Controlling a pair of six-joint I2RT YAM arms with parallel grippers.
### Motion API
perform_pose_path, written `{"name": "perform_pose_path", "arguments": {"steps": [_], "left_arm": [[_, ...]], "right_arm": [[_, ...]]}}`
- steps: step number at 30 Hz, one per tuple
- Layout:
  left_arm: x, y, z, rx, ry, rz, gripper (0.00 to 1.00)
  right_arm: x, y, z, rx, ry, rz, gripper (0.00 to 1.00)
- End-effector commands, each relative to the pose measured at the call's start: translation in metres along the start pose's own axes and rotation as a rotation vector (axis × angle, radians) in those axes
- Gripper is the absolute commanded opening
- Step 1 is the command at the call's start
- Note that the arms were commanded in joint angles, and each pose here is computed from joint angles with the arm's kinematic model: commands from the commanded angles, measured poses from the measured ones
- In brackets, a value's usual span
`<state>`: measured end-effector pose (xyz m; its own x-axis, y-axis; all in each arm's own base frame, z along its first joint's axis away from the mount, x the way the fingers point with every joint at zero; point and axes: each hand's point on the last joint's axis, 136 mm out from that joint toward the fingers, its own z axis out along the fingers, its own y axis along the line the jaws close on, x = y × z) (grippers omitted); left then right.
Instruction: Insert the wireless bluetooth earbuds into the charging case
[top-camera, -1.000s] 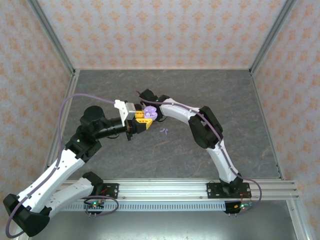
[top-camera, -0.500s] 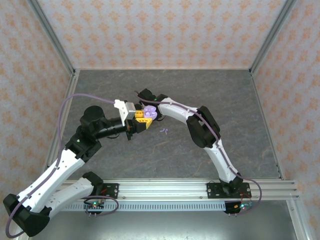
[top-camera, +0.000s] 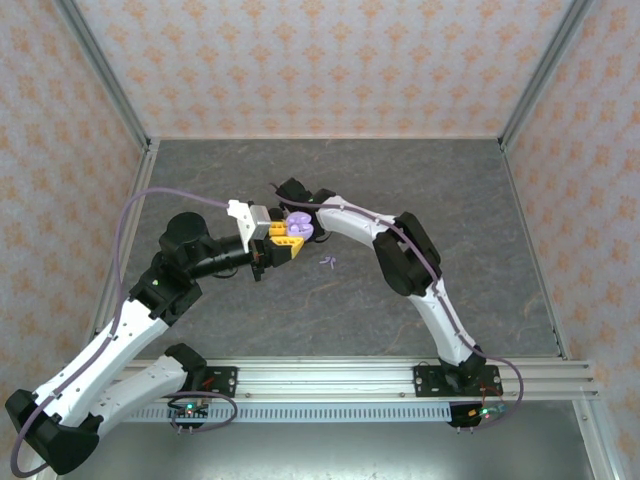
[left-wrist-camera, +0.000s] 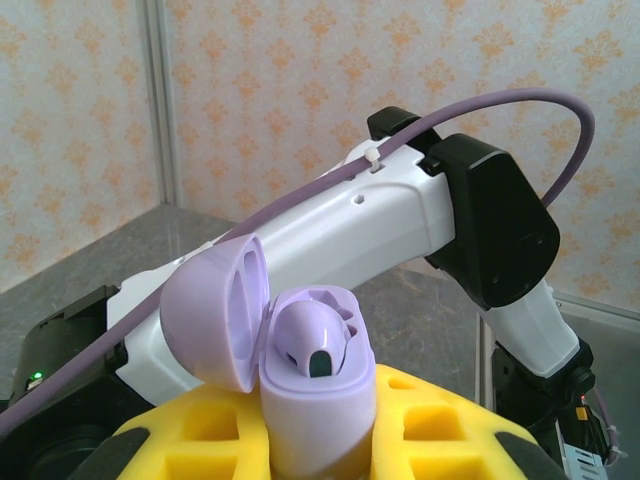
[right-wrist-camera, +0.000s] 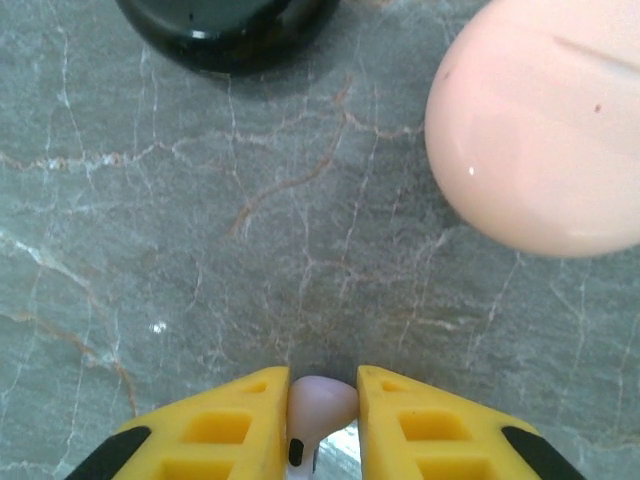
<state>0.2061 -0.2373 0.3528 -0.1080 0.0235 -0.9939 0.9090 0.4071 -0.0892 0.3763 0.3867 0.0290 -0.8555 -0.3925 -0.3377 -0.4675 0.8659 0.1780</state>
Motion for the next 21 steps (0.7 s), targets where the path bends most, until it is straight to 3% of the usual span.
{"name": "perform_pose_path", "arguments": {"steps": [1, 10, 21], "left_arm": [[-0.011, -0.004, -0.004, -0.01, -0.028, 0.035, 0.0], [-0.009, 0.003, -0.003, -0.043, -0.036, 0.03, 0.0], [-0.004, 0.012, 0.009, -0.042, -0.057, 0.009, 0.0]], "right_arm": [[-0.011, 0.008, -0.038, -0.017, -0.075, -0.01, 0.22], [-0.026, -0.015, -0.121, -0.068, -0.291, 0.077, 0.19], [-0.01, -0.05, -0.276, -0.144, -0.646, 0.168, 0.19]]}}
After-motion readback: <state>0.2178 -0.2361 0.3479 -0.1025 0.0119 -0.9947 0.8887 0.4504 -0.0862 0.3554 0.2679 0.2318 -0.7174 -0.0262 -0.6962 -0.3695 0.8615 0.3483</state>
